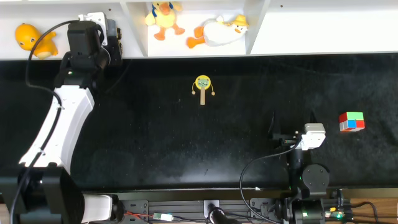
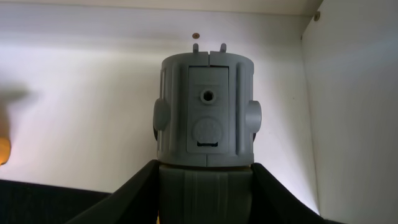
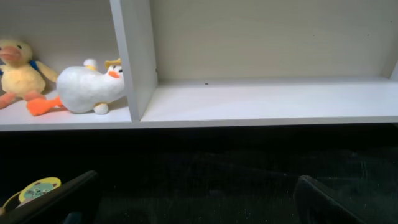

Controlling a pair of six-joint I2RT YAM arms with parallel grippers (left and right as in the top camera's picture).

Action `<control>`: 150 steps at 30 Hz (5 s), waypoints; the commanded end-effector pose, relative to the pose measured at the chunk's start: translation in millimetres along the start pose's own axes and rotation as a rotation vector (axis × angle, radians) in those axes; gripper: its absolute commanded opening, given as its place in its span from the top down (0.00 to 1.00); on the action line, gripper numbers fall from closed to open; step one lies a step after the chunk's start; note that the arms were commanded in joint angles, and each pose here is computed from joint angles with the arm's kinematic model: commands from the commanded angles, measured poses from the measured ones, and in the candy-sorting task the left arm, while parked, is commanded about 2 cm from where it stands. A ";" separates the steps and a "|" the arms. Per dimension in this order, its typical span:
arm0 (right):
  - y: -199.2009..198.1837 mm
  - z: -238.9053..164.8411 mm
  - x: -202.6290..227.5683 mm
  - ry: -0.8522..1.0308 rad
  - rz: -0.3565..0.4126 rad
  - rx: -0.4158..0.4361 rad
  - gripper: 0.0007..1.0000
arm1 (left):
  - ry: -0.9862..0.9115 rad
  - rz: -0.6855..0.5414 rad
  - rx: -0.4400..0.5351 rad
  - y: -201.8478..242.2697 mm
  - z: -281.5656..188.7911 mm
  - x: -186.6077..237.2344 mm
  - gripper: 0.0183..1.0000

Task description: Store Toys

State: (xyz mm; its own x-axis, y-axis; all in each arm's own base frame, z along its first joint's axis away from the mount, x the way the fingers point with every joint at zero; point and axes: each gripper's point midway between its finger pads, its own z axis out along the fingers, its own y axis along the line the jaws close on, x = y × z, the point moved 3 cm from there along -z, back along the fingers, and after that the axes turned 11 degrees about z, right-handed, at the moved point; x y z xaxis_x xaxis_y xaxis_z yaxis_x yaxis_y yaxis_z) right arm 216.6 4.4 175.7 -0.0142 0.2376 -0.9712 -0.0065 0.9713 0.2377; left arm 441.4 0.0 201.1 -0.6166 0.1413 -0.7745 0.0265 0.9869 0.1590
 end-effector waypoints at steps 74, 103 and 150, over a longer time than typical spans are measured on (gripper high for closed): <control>-0.1 0.3 3.3 0.000 0.008 -0.006 0.00 | -0.590 0.037 -0.023 -19.2 -152.5 170.8 0.00; 0.0 0.3 3.3 0.000 0.008 -0.006 0.00 | -0.592 0.037 -0.023 -19.2 -152.7 170.4 0.00; 186.6 31.0 68.4 0.699 0.055 0.065 0.01 | -0.592 0.037 -0.023 -19.2 -152.7 170.4 0.00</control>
State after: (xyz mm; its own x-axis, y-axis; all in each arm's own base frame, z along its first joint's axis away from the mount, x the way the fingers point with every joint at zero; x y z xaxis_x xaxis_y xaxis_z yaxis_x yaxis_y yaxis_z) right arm 240.6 178.5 147.1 -0.6094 0.2309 -0.7585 0.1028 0.9716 0.2132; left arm 216.0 -6.5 159.0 -0.0783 0.1800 -0.9805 0.0160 0.9837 0.1793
